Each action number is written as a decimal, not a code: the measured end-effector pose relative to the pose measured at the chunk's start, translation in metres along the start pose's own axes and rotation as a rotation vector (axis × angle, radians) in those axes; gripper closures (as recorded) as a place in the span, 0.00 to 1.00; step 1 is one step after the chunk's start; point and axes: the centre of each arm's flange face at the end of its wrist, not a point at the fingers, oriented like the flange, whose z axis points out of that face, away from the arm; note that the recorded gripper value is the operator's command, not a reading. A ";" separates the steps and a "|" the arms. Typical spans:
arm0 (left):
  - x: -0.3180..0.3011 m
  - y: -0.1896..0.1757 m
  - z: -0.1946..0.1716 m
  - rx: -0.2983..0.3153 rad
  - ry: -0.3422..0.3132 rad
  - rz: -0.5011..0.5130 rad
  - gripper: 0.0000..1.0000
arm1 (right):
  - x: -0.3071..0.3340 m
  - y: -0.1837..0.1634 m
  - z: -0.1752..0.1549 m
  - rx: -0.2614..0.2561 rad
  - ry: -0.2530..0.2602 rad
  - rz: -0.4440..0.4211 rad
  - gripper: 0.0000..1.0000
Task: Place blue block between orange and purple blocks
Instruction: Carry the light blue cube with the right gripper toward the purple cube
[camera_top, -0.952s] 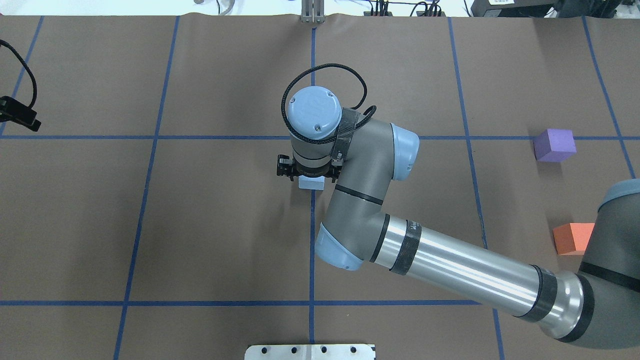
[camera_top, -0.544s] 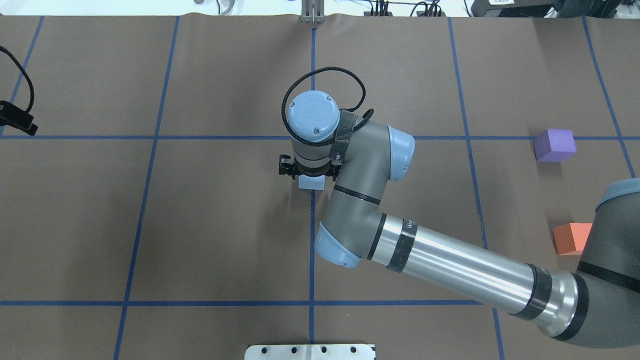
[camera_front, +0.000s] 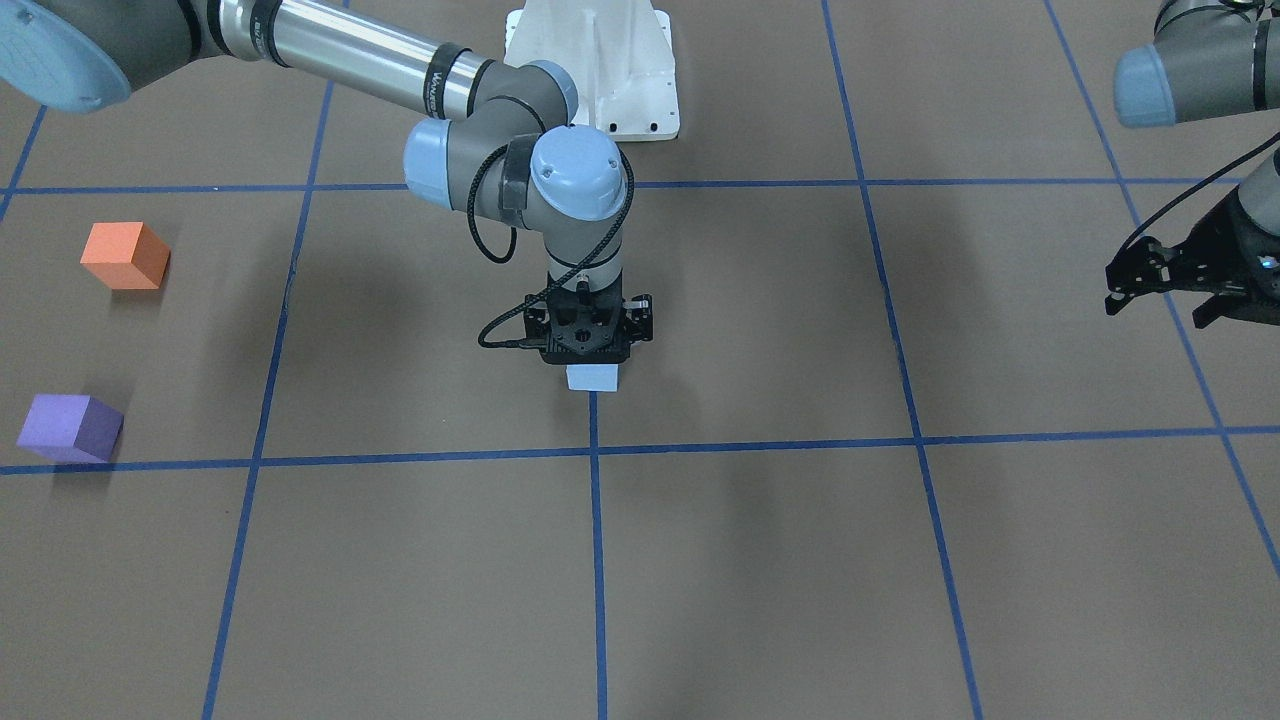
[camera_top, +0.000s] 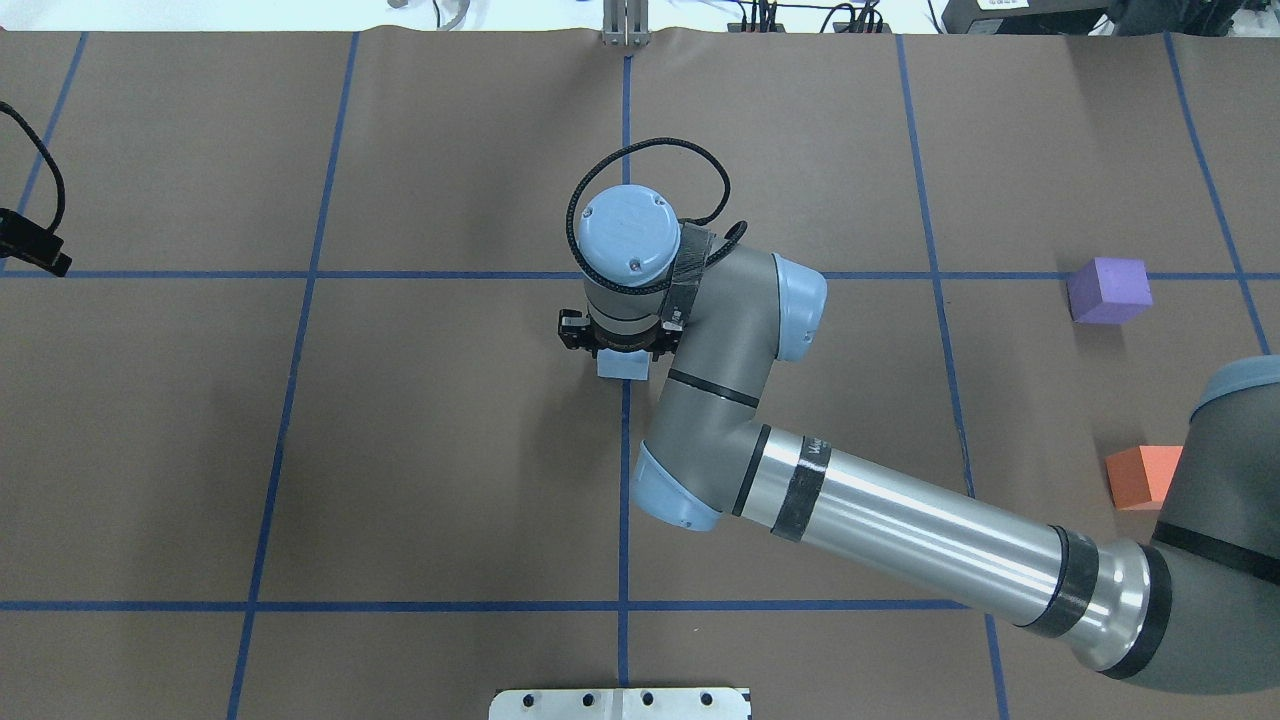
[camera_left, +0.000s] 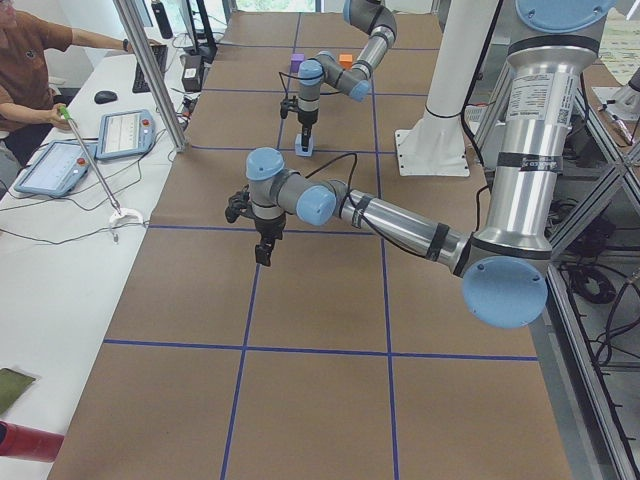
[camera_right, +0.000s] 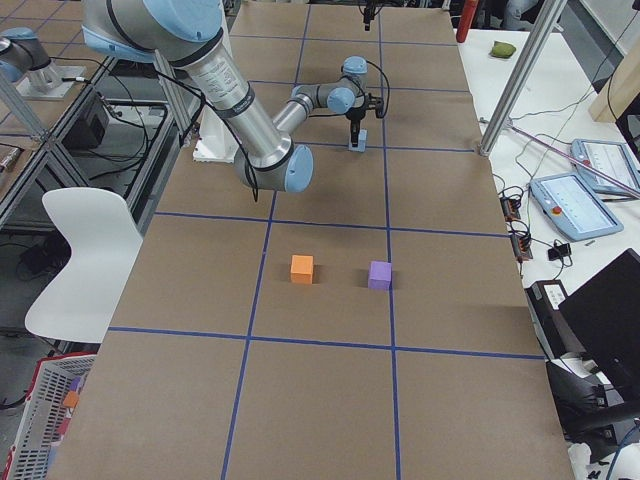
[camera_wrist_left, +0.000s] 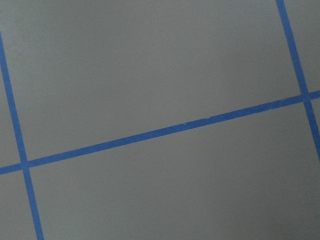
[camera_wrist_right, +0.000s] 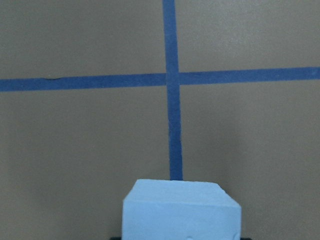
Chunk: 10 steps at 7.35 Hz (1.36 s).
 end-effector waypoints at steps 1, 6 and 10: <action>0.000 0.000 0.000 0.000 0.000 0.000 0.00 | 0.000 -0.002 -0.012 0.004 -0.007 0.007 1.00; 0.004 -0.001 -0.004 0.007 0.003 0.005 0.00 | 0.180 -0.008 -0.194 0.098 0.020 0.055 1.00; 0.009 -0.001 -0.010 0.017 0.011 0.000 0.00 | 0.406 0.011 -0.203 0.087 0.101 -0.090 1.00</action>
